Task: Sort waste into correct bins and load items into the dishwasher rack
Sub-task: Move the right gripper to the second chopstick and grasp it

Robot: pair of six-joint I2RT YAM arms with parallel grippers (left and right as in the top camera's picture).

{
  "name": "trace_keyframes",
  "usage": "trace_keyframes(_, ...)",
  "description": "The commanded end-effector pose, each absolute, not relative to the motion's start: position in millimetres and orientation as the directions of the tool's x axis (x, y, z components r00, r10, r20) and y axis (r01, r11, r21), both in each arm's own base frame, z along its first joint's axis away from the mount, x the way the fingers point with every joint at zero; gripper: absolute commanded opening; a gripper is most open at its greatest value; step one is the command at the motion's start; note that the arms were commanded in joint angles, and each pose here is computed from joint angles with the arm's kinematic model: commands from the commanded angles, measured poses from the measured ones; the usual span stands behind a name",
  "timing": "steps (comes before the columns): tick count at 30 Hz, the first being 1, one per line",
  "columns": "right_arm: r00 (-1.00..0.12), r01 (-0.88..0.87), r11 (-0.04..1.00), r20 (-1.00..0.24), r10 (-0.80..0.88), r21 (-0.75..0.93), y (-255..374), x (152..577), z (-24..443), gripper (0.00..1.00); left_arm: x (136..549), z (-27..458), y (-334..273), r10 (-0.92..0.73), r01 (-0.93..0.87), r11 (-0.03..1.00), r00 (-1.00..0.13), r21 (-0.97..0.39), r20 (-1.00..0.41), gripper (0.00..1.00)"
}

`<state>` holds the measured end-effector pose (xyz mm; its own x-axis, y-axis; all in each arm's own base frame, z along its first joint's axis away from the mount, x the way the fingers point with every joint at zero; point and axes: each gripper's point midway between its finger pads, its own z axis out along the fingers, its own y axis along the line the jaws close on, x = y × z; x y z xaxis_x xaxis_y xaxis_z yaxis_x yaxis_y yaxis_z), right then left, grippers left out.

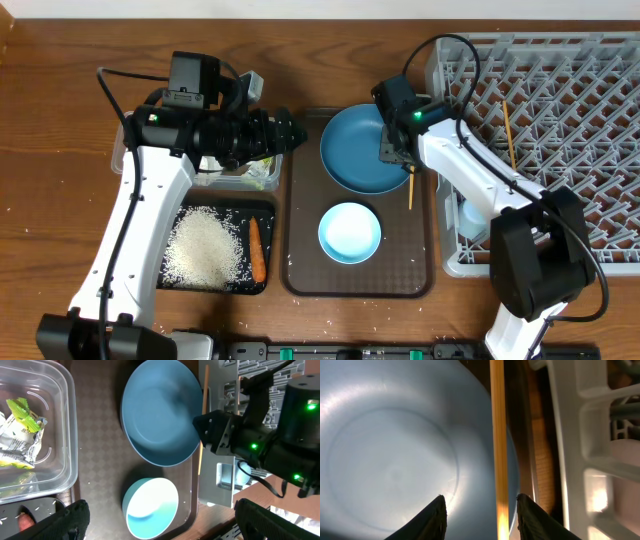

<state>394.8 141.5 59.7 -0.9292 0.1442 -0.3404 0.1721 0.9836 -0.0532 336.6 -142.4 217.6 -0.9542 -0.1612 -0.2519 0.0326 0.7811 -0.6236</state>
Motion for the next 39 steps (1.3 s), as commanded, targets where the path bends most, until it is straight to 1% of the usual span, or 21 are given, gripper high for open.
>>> trace_keyframes(1,-0.93,0.192,0.98,-0.329,0.165,-0.051,138.1,392.9,50.7,0.44,338.4,218.7,-141.6,-0.157,0.04,0.789,-0.952,-0.614,-0.263,0.95)
trace_keyframes(19,-0.942,0.171,0.985,-0.293,0.165,0.003,149.0,388.7,48.2,0.49,338.4,218.7,-141.6,-0.157,0.04,0.789,-0.952,-0.614,-0.263,0.95)
trace_keyframes(23,-0.946,0.141,0.99,-0.295,0.133,-0.003,149.7,389.3,48.3,0.5,338.4,218.7,-141.6,-0.157,0.04,0.789,-0.952,-0.614,-0.263,0.95)
trace_keyframes(29,-0.951,0.137,0.991,-0.283,0.127,-0.013,147.1,386.7,47.5,0.5,338.4,218.7,-141.6,-0.157,0.04,0.789,-0.952,-0.614,-0.263,0.95)
trace_keyframes(31,-0.945,0.161,0.987,-0.287,0.153,-0.002,147.8,387.7,47.8,0.49,338.4,218.7,-141.6,-0.157,0.04,0.789,-0.952,-0.614,-0.263,0.95)
trace_keyframes(39,-0.949,0.154,0.988,-0.273,0.156,0.027,153.8,386.2,47.2,0.5,338.4,218.7,-141.6,-0.157,0.04,0.789,-0.952,-0.614,-0.263,0.95)
